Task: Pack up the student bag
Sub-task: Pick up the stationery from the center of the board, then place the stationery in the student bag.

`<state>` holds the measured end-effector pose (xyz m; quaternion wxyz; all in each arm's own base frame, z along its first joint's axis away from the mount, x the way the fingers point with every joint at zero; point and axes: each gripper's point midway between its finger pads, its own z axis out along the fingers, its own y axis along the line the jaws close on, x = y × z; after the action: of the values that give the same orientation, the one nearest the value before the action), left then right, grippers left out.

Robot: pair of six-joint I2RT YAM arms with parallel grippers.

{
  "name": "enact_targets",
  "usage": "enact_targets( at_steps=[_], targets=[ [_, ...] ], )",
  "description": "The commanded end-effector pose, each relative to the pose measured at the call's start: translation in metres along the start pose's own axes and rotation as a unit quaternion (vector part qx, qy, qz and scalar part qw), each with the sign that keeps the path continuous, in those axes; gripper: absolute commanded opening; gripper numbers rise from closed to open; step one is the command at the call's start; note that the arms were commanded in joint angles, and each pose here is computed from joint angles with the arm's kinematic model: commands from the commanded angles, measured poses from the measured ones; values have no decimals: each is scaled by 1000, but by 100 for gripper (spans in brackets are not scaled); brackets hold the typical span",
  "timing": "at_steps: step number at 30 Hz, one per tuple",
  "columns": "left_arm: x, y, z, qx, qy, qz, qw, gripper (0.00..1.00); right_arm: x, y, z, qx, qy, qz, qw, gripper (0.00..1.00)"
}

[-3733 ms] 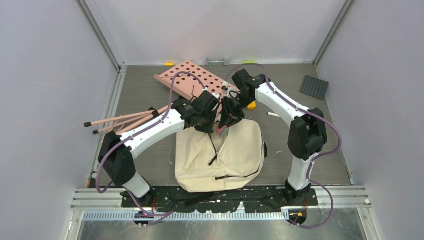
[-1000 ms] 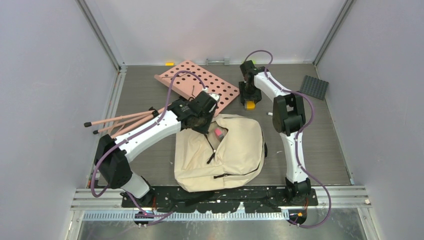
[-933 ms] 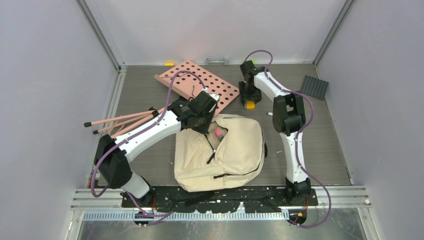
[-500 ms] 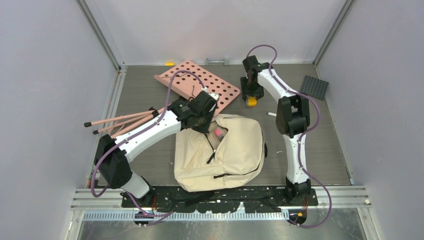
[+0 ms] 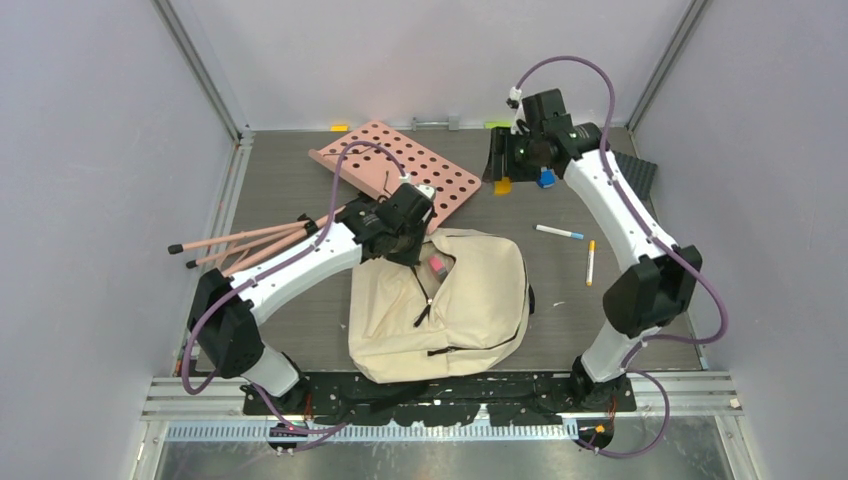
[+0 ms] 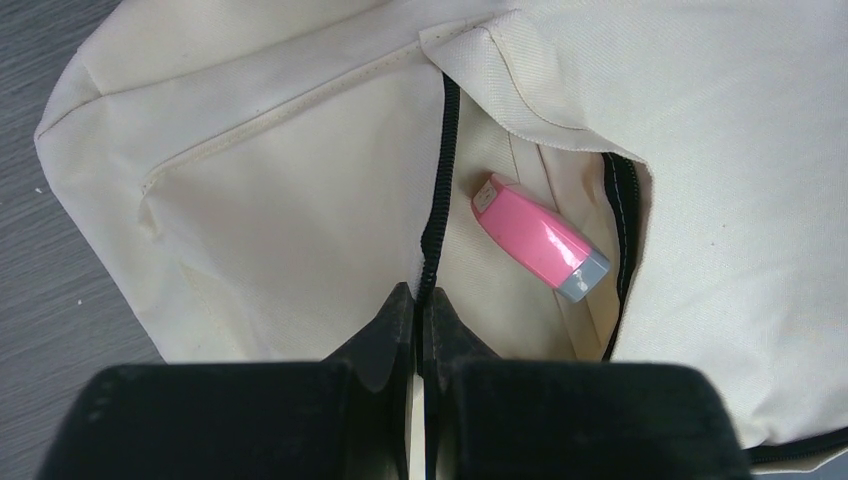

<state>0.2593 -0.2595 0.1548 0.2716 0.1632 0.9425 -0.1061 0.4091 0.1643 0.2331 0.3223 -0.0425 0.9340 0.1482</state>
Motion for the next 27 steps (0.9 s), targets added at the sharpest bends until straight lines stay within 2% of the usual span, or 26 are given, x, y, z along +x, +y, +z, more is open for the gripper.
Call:
enact_targets(
  at_steps=[1, 7, 11, 27],
  targets=[
    [-24, 5, -16, -3, -63, -26, 998, 0, 23, 63, -26, -119, 2, -22, 993, 17],
    [-22, 5, -18, 2, -71, -38, 997, 0, 68, 117, -36, -185, 31, -64, 980, 17],
    [-23, 4, -19, 5, -72, -39, 997, 0, 90, 136, -31, -211, 53, -76, 973, 16],
    [-28, 4, -25, 8, -88, -42, 995, 0, 167, 150, 20, -213, 157, -132, 955, 13]
  ],
)
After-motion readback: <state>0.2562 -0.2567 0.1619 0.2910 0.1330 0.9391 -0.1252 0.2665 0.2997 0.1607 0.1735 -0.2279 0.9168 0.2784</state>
